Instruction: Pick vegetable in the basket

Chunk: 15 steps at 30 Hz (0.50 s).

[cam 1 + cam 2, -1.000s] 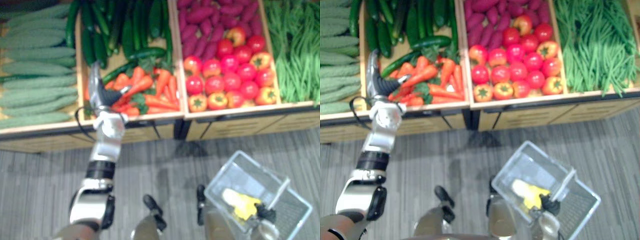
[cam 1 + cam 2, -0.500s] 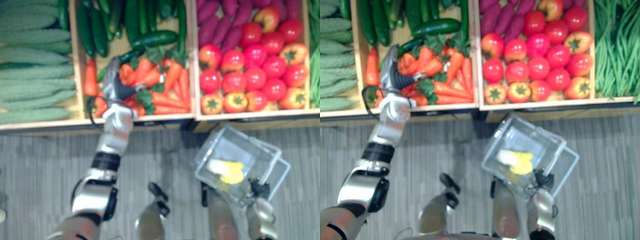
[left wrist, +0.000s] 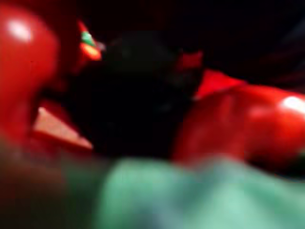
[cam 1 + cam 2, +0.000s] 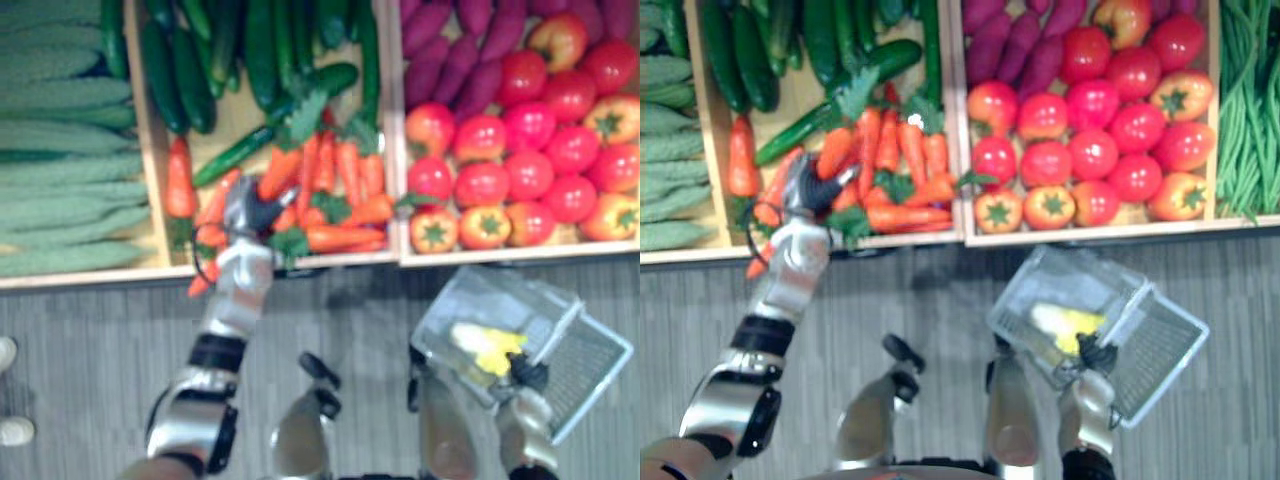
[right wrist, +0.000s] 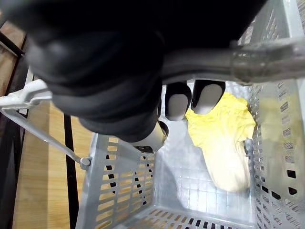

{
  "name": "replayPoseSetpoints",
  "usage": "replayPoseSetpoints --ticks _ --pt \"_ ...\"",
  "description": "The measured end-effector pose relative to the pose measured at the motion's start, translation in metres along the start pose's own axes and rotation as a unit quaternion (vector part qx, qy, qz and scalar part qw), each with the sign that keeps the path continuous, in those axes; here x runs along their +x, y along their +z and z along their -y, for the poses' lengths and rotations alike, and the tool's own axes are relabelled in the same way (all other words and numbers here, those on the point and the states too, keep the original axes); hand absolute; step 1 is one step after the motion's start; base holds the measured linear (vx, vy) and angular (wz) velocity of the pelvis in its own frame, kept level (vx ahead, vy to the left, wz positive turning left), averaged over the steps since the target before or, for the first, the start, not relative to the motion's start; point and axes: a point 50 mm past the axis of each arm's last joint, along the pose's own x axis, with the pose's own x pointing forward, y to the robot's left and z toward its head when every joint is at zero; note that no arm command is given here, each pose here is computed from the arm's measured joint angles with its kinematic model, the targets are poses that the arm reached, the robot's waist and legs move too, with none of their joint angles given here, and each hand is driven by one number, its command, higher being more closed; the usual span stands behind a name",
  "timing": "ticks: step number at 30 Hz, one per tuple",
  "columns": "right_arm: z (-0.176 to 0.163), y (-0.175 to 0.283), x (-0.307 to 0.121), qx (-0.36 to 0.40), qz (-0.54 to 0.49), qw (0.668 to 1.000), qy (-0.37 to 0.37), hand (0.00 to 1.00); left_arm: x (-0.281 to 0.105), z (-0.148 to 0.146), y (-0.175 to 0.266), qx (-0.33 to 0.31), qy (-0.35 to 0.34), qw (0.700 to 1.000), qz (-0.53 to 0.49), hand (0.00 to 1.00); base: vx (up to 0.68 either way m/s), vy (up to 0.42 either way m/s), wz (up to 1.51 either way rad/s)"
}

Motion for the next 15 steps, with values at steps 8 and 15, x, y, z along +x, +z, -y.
replayPoseSetpoints --ticks 8,15 --pt "0.023 -0.009 -0.006 -0.013 -0.008 0.999 -0.033 1.0 -0.003 -0.005 0.01 0.034 0.01 0.999 0.036 1.0 0.1 -0.038 0.01" --pt "0.053 -0.036 -0.017 -0.042 -0.059 0.995 -0.065 1.0 -0.022 -0.02 0.022 0.032 0.065 0.994 0.083 1.0 0.09 -0.061 0.12"
